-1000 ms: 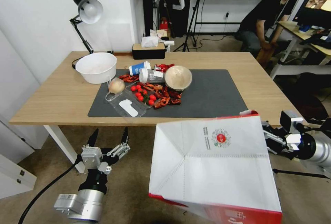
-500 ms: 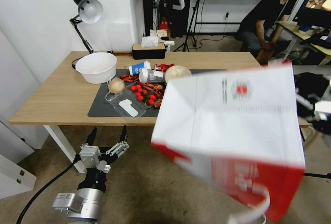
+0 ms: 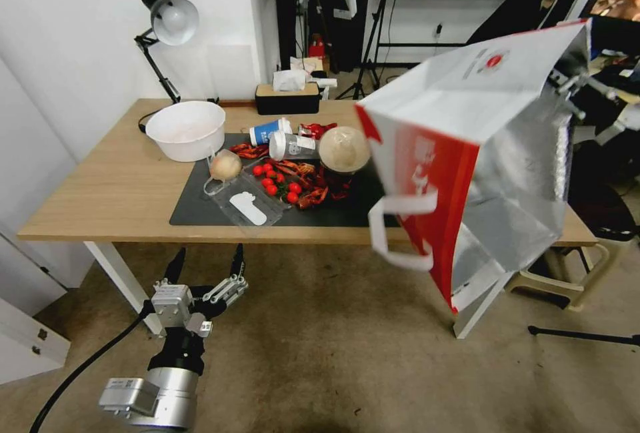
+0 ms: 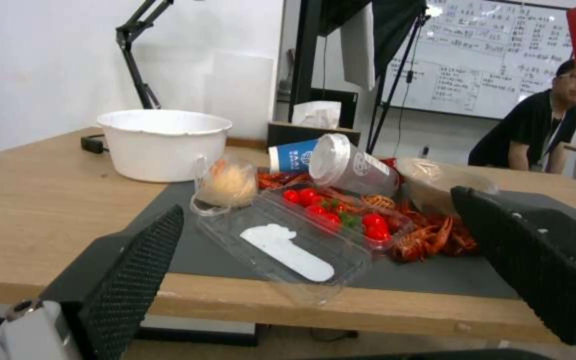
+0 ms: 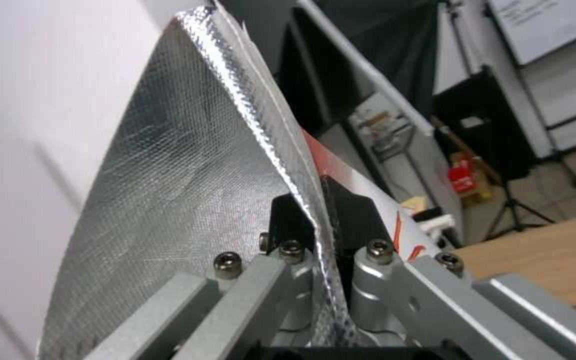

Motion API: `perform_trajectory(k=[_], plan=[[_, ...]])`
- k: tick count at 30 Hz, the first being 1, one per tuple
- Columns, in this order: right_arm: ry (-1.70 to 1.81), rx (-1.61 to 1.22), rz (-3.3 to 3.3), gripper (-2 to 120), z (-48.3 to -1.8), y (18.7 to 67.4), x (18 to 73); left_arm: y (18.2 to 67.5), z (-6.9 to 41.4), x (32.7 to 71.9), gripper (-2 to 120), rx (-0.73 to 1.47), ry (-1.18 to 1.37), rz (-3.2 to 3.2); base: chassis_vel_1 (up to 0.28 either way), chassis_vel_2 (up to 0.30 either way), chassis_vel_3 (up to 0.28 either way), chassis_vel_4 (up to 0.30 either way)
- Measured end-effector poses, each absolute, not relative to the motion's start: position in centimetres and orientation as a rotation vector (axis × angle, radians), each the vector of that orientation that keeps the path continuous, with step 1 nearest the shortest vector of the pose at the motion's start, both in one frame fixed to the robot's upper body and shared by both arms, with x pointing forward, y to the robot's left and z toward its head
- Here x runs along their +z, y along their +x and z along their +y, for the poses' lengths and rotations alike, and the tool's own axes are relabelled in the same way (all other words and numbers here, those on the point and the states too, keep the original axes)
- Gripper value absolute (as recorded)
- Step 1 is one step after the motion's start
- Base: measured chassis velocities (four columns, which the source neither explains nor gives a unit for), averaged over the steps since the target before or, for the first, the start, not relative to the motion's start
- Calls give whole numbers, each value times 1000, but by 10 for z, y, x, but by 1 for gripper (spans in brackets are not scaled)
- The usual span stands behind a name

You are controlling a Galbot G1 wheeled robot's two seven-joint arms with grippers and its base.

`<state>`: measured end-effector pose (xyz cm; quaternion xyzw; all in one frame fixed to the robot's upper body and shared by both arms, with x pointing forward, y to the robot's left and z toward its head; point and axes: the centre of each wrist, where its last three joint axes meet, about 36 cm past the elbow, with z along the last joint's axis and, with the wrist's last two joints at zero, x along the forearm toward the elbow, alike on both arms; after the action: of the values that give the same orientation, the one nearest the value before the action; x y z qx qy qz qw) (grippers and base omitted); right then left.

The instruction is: Pick up the food delivery bag from the floor and place it on the table.

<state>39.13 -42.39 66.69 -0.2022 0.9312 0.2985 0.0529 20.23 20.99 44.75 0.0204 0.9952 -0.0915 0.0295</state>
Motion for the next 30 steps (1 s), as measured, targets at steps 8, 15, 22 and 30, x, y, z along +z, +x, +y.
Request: perform_trajectory(k=[8, 15, 22, 30], plan=[[-450, 960, 2856, 0, -443, 406, 661, 203, 210, 446, 100, -274, 65, 3071, 0, 0, 0, 0], [-298, 984, 2899, 0, -459, 413, 656, 203, 208, 443, 100, -274, 63, 3077, 0, 0, 0, 0], [-175, 969, 2984, 0, -469, 417, 655, 204, 207, 441, 100, -272, 60, 3078, 0, 0, 0, 0], [-81, 967, 3025, 0, -482, 424, 654, 201, 206, 440, 100, -268, 50, 3073, 0, 0, 0, 0]])
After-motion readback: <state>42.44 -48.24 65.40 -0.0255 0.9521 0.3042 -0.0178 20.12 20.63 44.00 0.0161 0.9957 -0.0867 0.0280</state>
